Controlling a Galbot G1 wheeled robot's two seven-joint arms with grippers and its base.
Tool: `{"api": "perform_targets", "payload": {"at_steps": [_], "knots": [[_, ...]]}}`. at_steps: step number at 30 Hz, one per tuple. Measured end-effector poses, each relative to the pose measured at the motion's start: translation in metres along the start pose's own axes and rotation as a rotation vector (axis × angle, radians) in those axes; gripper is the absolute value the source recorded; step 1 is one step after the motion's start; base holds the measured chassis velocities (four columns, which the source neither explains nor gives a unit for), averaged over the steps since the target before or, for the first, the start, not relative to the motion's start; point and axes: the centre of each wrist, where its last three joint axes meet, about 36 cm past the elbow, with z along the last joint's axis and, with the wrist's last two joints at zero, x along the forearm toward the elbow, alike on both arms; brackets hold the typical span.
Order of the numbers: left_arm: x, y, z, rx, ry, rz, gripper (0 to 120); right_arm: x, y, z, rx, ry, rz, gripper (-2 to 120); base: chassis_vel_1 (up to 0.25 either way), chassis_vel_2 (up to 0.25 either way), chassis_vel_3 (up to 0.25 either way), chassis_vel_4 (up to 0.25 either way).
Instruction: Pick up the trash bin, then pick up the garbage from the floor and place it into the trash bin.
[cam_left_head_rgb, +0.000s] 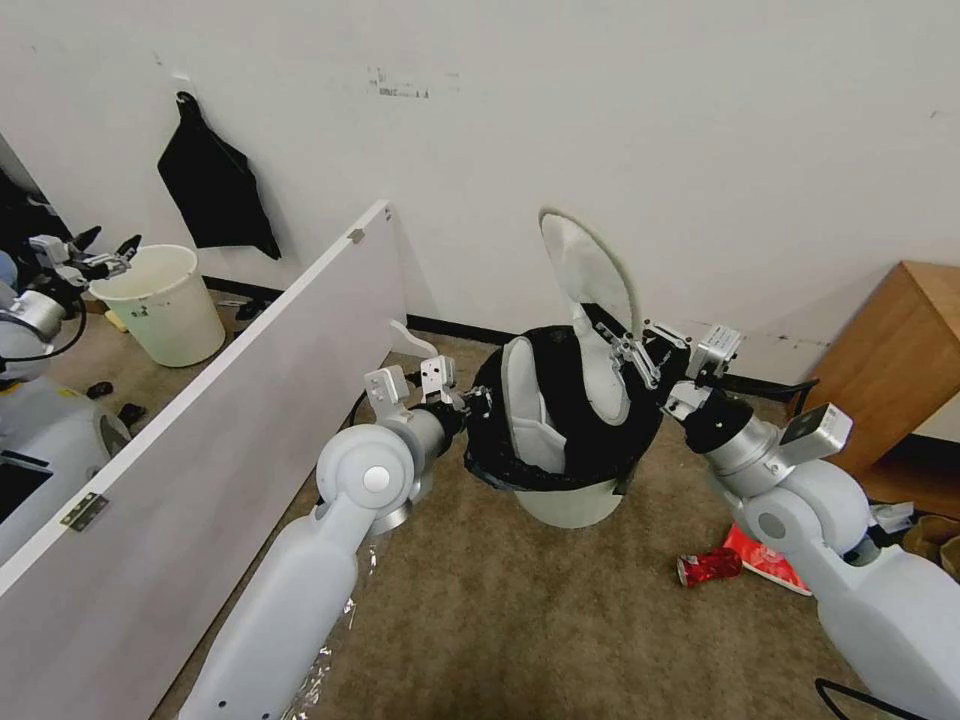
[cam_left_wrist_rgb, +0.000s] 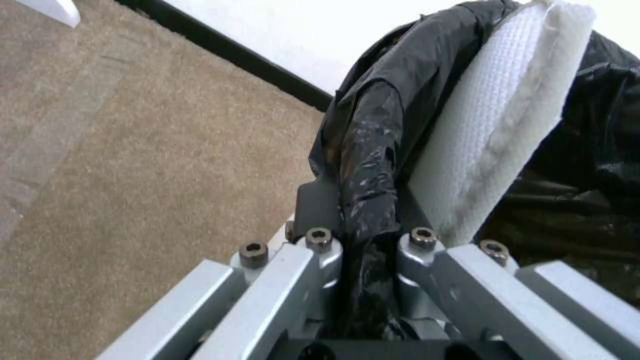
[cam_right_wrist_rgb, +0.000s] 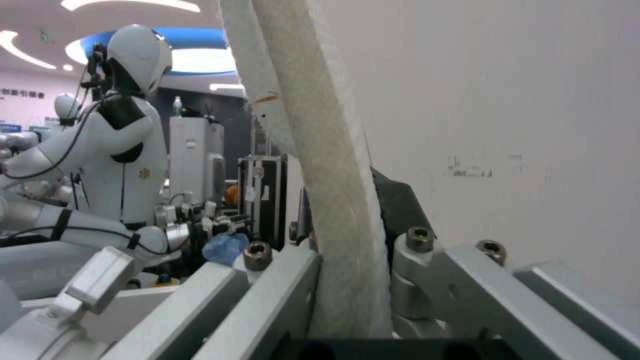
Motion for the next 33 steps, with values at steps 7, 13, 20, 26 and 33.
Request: {"api": "perform_targets", "payload": {"at_steps": [7, 13, 20, 26, 33], "knots": [[0.009, 0.003, 0.004, 0.000, 0.001, -0.003, 4, 0.003, 0.001, 0.008, 0.001, 0.034, 0.021, 3, 0.000, 0.000, 0.000, 0.000], [0.011, 0.002, 0.003, 0.000, -0.003, 0.002, 4, 0.002, 0.003, 0.011, -0.005, 0.049, 0.025, 3, 0.000, 0.000, 0.000, 0.000], [0.011, 0.001, 0.005, 0.003, -0.001, 0.008, 4, 0.004, 0.000, 0.014, -0.002, 0.062, 0.032, 3, 0.000, 0.000, 0.000, 0.000], [0.012, 0.002, 0.007, 0.002, 0.003, 0.006, 4, 0.006, 0.000, 0.015, 0.000, 0.066, 0.032, 3, 0.000, 0.000, 0.000, 0.000], [0.012, 0.001, 0.007, 0.007, 0.000, 0.013, 4, 0.006, -0.001, 0.017, 0.001, 0.071, 0.035, 25, 0.000, 0.000, 0.000, 0.000]]}}
